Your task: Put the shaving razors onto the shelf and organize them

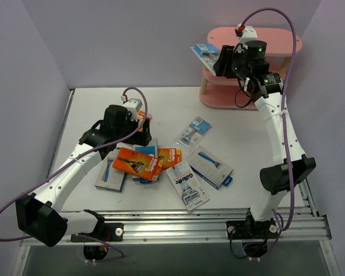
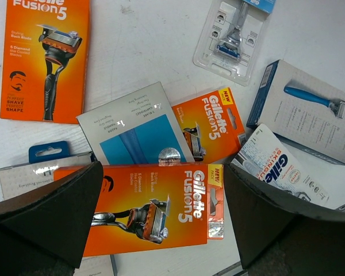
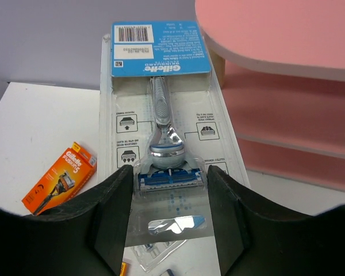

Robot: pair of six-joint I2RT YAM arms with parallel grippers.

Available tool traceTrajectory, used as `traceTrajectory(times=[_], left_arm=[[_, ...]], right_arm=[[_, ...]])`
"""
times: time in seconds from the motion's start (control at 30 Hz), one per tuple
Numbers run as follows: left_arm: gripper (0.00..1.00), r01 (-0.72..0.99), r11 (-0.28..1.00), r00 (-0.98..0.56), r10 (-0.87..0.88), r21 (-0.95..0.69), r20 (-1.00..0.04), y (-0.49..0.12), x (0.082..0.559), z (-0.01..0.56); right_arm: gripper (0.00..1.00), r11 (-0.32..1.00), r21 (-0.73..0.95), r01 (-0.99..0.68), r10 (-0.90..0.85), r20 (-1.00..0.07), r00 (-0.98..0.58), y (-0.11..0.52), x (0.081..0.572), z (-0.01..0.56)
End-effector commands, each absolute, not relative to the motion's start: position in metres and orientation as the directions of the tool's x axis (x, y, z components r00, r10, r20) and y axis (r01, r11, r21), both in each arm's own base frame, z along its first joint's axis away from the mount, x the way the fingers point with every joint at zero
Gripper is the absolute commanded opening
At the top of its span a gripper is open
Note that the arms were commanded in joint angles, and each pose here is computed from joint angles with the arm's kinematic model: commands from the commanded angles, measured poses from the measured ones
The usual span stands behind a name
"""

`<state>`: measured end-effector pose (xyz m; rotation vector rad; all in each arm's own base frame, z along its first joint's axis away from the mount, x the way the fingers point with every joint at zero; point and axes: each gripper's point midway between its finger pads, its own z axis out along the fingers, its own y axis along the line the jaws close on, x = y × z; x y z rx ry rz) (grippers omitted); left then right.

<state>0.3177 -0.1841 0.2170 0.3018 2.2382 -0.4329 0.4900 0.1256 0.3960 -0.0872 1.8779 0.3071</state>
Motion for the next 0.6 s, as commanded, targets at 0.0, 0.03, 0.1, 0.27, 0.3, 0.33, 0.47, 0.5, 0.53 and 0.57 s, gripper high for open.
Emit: traceTrajectory(times=[0.0,0.03,0.1,0.27,0.3,0.33,0.47,0.5,0.53,0.57], left_arm=[[0.94,0.379,0.896,-0.615,0.058,-0.23,-0.786,-0.193,0.323,0.228],[0.94,0.383,0.893,-0.618,0.06,-0.234,-0.784,-0.195,0.323,0.227],[0.94,0.387,0.89,-0.621,0.06,-0.239,-0.781,-0.196,0.322,0.227],[0.94,0.393,0.886,-0.619,0.059,-0.244,-0.783,-0.197,0.322,0.229],[0.94,0.392,0.887,-0.618,0.058,-0.244,-0.784,-0.197,0.322,0.23],[0.94,0.392,0.887,-0.615,0.055,-0.244,-0.786,-0.196,0.322,0.231],[0.94,0.393,0.886,-0.618,0.056,-0.246,-0.784,-0.197,0.322,0.23],[0.94,0.393,0.885,-0.619,0.056,-0.248,-0.783,-0.197,0.322,0.229],[0.94,0.393,0.885,-0.621,0.056,-0.25,-0.782,-0.197,0.322,0.229],[0.94,0.393,0.885,-0.622,0.056,-0.249,-0.781,-0.197,0.322,0.229]], right_arm=[[0.0,0.965,0.181,-0.19,0.138,-0.965,-0.223,0.111,0.504,0.423],[0.0,0.962,0.184,-0.203,0.139,-0.966,-0.218,0.114,0.504,0.424],[0.0,0.957,0.191,-0.22,0.143,-0.965,-0.219,0.117,0.503,0.424],[0.0,0.937,0.204,-0.284,0.138,-0.962,-0.237,0.128,0.498,0.421],[0.0,0.936,0.202,-0.287,0.138,-0.963,-0.229,0.128,0.496,0.424],[0.0,0.935,0.201,-0.292,0.138,-0.965,-0.222,0.128,0.497,0.425],[0.0,0.925,0.202,-0.322,0.141,-0.969,-0.202,0.132,0.493,0.434],[0.0,0.922,0.205,-0.33,0.145,-0.969,-0.198,0.133,0.492,0.436],[0.0,0.917,0.21,-0.338,0.152,-0.97,-0.19,0.134,0.492,0.439],[0.0,0.913,0.213,-0.347,0.156,-0.97,-0.184,0.135,0.49,0.442]])
